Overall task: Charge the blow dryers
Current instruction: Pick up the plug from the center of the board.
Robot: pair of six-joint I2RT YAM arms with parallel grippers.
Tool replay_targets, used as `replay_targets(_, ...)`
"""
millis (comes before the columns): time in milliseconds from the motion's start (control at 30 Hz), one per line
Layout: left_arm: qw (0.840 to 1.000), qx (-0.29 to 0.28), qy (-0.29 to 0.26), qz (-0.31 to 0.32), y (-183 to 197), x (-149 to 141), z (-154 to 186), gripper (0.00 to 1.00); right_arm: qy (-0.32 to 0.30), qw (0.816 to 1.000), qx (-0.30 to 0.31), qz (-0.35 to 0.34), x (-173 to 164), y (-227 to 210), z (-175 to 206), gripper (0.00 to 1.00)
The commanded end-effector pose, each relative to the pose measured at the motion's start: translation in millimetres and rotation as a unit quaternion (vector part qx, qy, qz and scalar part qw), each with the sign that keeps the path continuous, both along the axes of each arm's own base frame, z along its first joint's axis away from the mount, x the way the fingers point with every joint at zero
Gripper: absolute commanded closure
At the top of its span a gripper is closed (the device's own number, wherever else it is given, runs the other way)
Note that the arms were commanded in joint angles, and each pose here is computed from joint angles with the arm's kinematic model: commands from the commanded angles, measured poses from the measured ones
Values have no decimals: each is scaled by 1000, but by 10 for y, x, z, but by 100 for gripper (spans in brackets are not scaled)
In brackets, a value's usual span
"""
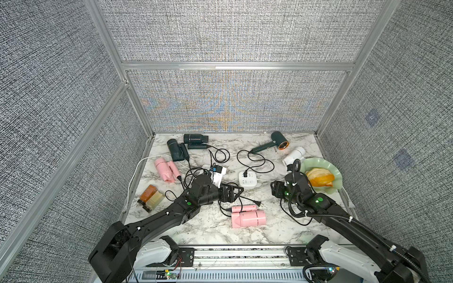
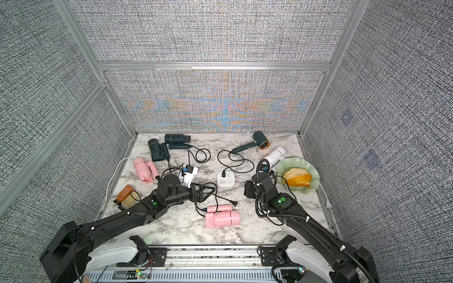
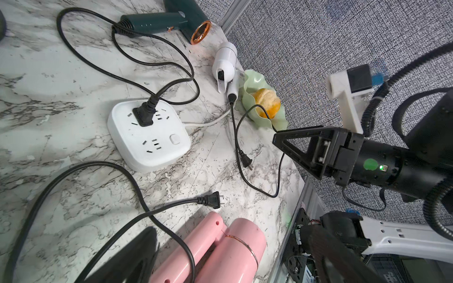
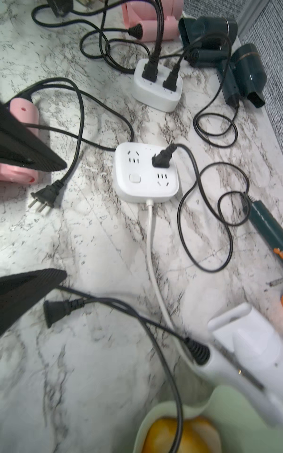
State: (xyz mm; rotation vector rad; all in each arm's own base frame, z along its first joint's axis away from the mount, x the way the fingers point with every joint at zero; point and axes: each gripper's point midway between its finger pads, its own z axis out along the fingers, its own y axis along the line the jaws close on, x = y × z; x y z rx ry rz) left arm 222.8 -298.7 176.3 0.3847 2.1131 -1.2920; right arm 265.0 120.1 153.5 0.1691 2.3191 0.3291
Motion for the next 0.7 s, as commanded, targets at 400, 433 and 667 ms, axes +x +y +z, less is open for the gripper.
replay_targets(400,999,-17,-19,-36,-162,-50,39,1,102,988,58,-100,-296,-588,-554,62)
replay_targets(433,999,-17,-17,-38,-170,-59,30,1,112,987,62,-97,-283,-581,-596,62)
replay_targets(667,999,-10,-15,-33,-147,-89,-16,1,149,984,40,-89,-152,-597,-805,63)
